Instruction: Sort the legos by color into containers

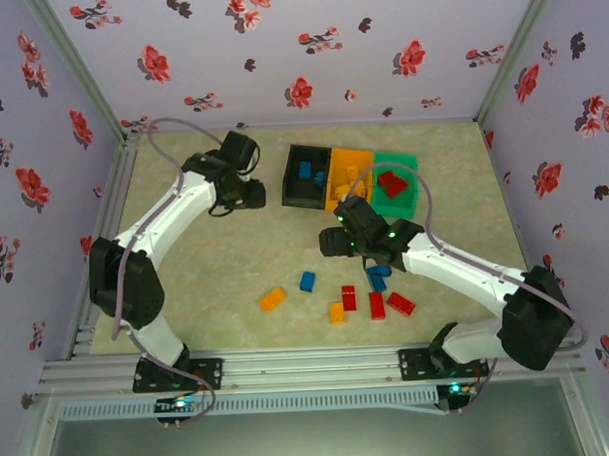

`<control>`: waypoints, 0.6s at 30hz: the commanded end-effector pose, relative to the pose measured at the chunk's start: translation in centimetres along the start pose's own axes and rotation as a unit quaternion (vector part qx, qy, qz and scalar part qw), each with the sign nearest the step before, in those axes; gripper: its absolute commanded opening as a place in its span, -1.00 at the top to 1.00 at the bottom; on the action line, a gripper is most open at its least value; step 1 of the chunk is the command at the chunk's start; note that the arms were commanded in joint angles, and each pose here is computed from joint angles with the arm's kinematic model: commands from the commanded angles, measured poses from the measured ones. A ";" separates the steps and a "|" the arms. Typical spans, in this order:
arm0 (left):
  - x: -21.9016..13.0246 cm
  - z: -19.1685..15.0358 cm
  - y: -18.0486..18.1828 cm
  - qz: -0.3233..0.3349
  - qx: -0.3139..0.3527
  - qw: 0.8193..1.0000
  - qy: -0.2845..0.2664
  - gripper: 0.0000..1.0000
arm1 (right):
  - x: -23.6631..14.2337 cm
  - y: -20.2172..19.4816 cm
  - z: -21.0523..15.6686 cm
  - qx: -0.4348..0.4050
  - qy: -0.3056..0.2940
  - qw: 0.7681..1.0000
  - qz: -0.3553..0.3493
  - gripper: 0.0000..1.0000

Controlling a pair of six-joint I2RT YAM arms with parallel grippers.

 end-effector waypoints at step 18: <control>1.9 7.2 -9.3 -0.060 0.040 0.997 -0.011 0.35 | -1.9 -3.9 -2.2 0.039 -0.003 0.999 -0.036 -0.57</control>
Point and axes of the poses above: each hand's point on the last joint's axis, 136 mm out from that joint toward the fingers, its own x axis out along the fingers, its own y axis along the line the jaws close on, z = x × y, the point moved 3 cm from there along -x, back along the fingers, and after that the axes turned 13 degrees about -x, right-handed, at the moved point
